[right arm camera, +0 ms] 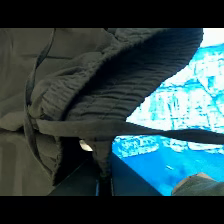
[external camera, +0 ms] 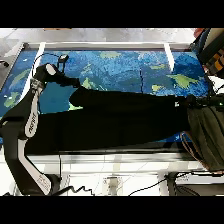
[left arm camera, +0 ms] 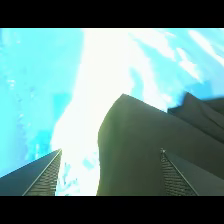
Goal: Fold the clothes and pants, and hang the long-sleeved shirts on hangers.
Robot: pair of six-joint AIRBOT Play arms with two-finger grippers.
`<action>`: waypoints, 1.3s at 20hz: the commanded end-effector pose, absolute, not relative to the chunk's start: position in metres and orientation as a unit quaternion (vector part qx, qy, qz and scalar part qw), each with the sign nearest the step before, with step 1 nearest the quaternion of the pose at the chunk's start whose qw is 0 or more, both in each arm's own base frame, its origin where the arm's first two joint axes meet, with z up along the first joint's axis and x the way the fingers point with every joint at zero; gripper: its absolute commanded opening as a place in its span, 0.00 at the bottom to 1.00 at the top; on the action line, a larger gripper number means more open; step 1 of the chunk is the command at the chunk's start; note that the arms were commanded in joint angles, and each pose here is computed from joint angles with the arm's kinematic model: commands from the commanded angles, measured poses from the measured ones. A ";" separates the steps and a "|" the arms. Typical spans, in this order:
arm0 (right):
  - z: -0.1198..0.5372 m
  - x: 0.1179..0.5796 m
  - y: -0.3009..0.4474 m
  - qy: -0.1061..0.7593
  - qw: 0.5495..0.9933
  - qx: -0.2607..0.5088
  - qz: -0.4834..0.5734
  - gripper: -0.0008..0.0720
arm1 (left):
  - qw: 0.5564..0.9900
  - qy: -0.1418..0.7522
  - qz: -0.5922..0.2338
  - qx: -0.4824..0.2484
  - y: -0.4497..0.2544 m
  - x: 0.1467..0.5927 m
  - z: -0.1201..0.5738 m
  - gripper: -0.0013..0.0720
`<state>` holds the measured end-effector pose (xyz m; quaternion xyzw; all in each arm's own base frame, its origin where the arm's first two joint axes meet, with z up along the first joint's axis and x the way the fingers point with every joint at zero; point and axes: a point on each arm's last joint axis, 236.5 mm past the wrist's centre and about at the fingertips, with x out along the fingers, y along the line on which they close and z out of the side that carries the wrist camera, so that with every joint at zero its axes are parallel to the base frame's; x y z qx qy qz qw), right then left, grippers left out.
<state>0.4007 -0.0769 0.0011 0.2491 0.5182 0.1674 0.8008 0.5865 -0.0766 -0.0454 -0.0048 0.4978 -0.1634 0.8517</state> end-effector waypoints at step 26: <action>0.021 0.428 -0.075 0.464 0.818 0.304 0.155 0.04 | 0.963 0.241 -0.029 0.114 0.023 0.634 0.196 0.03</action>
